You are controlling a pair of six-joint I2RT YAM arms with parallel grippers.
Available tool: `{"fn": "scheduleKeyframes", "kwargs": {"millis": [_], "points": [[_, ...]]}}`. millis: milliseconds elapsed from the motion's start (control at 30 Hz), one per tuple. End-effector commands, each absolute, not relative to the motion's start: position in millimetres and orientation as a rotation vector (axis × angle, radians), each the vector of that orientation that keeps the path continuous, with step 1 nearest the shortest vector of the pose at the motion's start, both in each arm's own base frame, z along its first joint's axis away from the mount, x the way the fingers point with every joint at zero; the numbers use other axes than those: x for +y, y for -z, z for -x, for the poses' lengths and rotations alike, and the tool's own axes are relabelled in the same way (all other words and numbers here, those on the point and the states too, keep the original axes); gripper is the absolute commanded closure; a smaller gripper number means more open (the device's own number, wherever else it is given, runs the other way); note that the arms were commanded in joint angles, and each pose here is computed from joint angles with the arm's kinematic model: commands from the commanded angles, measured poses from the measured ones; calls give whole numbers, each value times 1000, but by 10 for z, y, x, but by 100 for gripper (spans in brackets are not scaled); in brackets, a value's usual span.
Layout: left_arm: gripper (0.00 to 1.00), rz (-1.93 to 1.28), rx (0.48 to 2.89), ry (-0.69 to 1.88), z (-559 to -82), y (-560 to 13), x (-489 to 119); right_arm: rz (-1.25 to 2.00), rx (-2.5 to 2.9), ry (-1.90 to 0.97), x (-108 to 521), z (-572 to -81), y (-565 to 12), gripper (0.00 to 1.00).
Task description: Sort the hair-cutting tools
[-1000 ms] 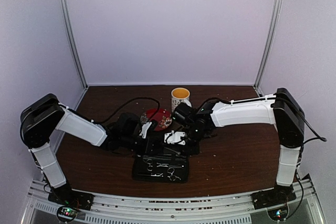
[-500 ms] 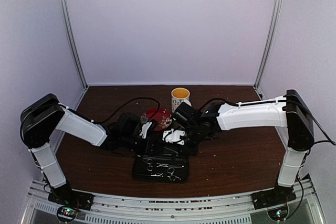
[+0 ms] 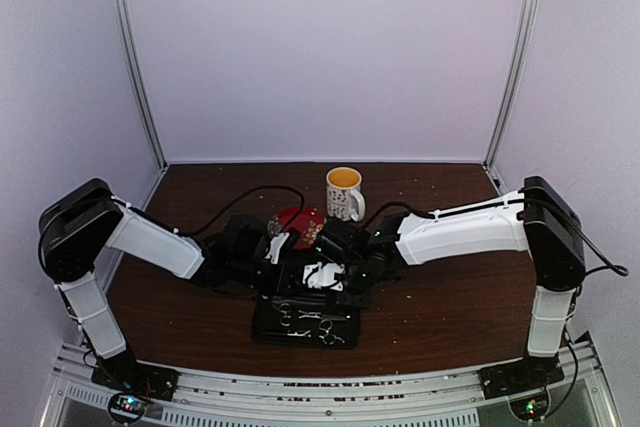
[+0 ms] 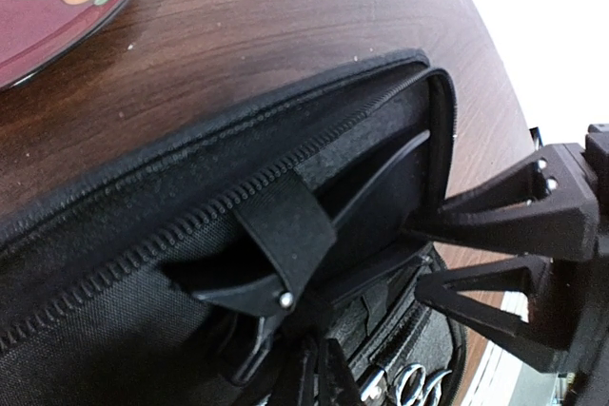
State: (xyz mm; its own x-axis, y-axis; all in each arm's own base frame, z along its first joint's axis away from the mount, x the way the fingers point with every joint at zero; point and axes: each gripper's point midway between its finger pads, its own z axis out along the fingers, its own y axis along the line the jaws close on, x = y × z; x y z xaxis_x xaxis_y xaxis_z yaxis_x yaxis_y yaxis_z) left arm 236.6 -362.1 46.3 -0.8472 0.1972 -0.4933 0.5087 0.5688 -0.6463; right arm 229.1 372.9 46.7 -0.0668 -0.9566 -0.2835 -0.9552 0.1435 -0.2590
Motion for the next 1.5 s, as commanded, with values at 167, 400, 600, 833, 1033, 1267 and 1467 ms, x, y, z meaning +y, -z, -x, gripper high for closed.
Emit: {"fn": "scheduleKeyframes", "kwargs": {"millis": [167,400,600,833,1033,1267,1467], "points": [[100,-613,2396,1234,-2321,-582,-3717,1812,2035,127,3717,-2434,-409,64],[100,-616,2394,1243,-2312,-587,-3721,1872,1991,184,3674,-2461,-363,78],[100,-635,2370,1273,-2298,-640,-3755,1962,1839,243,3673,-2515,-474,80],[100,-646,2357,1291,-2293,-679,-3777,1969,1797,262,3800,-2612,-455,79],[100,-642,2363,1291,-2277,-677,-3762,1894,1815,293,3914,-2747,-474,76],[100,-640,2362,1284,-2285,-676,-3752,1879,1833,230,3983,-2718,-450,70],[100,-640,2365,1271,-2290,-666,-3740,1947,1751,204,3999,-2668,-310,69]]}}
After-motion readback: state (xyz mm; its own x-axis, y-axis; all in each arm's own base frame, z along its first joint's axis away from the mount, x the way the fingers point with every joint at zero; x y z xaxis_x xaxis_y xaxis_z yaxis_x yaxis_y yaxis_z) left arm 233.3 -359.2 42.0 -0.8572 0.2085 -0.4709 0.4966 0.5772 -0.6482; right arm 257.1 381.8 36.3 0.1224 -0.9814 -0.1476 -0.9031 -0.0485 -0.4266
